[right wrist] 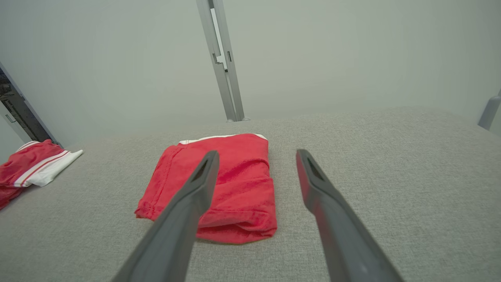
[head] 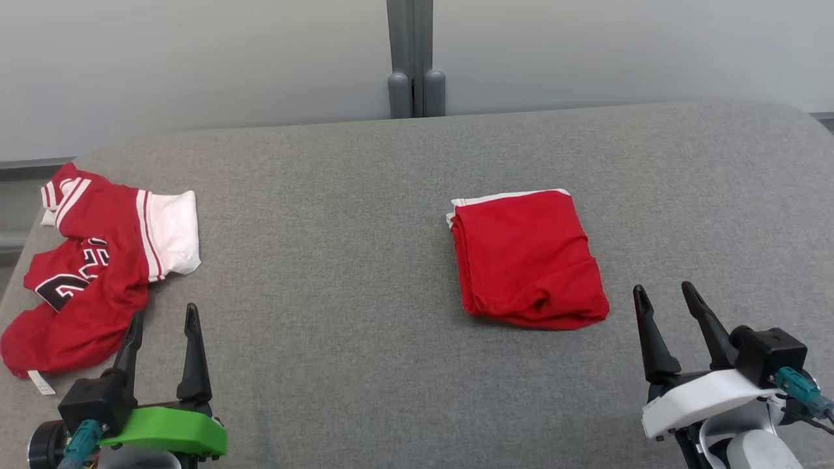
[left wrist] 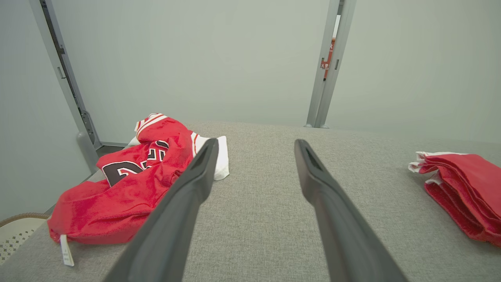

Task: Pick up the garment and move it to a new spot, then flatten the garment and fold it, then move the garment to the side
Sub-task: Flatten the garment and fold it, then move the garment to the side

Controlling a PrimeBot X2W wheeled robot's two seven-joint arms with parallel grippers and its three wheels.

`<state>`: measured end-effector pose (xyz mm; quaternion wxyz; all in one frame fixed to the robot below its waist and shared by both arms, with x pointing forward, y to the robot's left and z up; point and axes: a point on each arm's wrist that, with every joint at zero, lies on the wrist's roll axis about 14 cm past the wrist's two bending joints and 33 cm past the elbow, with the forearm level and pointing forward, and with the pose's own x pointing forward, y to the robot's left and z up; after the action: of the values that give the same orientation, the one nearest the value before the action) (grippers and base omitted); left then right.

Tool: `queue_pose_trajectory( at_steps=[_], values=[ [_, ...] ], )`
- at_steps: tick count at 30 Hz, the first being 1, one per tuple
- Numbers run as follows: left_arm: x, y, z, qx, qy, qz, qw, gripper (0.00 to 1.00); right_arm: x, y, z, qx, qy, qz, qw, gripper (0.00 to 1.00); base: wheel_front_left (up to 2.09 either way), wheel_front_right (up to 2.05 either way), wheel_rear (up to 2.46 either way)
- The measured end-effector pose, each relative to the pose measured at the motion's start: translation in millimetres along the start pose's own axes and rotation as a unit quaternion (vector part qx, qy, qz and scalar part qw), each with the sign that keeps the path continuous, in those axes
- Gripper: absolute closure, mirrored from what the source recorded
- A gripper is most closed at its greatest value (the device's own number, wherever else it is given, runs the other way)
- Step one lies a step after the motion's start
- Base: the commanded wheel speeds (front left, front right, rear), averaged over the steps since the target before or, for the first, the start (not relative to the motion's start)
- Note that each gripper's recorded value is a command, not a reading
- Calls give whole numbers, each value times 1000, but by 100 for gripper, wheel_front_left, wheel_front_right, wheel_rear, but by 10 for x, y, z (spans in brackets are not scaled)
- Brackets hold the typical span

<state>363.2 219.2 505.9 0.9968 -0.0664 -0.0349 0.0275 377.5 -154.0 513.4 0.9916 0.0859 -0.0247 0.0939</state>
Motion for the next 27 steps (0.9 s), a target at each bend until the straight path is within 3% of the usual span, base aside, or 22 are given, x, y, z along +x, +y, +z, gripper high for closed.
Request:
queue_pose_trajectory(
  at_steps=[17, 27],
  values=[
    [175, -80, -151, 0, 19, -11, 1000, 0, 834, -65, 4, -74, 25, 45, 996, 0, 0, 0, 0],
    [346, -95, -335, -7, 39, -9, 999, 0, 1241, -101, -664, -84, 130, 54, 986, 0, 0, 0, 0]
  ],
)
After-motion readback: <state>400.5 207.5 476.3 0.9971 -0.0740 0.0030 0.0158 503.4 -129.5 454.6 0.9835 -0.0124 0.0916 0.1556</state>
